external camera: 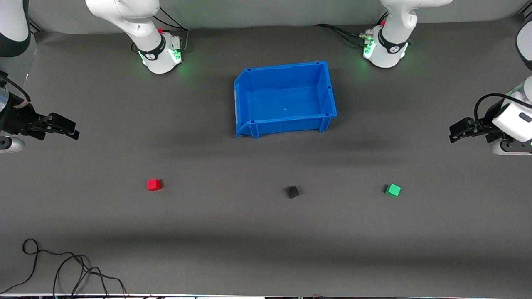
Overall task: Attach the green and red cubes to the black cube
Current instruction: 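Reach the left gripper toward the green cube while the right gripper reaches the red cube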
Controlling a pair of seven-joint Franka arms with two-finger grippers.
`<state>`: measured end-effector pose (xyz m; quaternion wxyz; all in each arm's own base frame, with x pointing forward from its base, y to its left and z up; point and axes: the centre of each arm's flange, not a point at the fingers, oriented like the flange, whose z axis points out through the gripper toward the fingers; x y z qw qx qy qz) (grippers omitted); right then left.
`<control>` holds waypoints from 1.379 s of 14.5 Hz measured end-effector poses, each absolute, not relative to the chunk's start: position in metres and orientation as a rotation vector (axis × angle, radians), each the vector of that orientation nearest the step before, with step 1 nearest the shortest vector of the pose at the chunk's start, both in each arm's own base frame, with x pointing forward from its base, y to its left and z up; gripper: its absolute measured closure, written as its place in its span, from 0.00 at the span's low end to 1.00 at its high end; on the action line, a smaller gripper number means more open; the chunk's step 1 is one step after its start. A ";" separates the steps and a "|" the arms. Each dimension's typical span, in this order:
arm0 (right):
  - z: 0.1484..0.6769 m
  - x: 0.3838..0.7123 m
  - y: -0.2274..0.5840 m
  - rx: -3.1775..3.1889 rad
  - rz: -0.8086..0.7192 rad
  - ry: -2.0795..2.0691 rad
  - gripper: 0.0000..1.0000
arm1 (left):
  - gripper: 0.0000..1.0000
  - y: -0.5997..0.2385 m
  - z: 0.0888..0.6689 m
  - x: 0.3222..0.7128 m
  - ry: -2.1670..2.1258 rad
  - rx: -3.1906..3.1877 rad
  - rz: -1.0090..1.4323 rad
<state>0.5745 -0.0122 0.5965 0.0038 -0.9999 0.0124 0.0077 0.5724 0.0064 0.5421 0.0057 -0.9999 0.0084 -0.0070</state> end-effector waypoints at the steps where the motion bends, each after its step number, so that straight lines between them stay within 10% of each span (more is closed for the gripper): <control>1: 0.596 0.574 -0.012 -3.134 0.024 0.039 0.00 | 0.00 0.007 0.542 0.573 0.025 -3.130 -0.021; 11: 0.599 0.577 -0.012 -3.111 0.012 0.133 0.00 | 0.00 0.008 0.479 0.593 -0.465 -3.085 0.126; 20: 0.566 0.621 -0.003 -2.626 0.163 1.503 0.00 | 0.00 0.004 0.351 0.609 -1.396 -2.754 0.131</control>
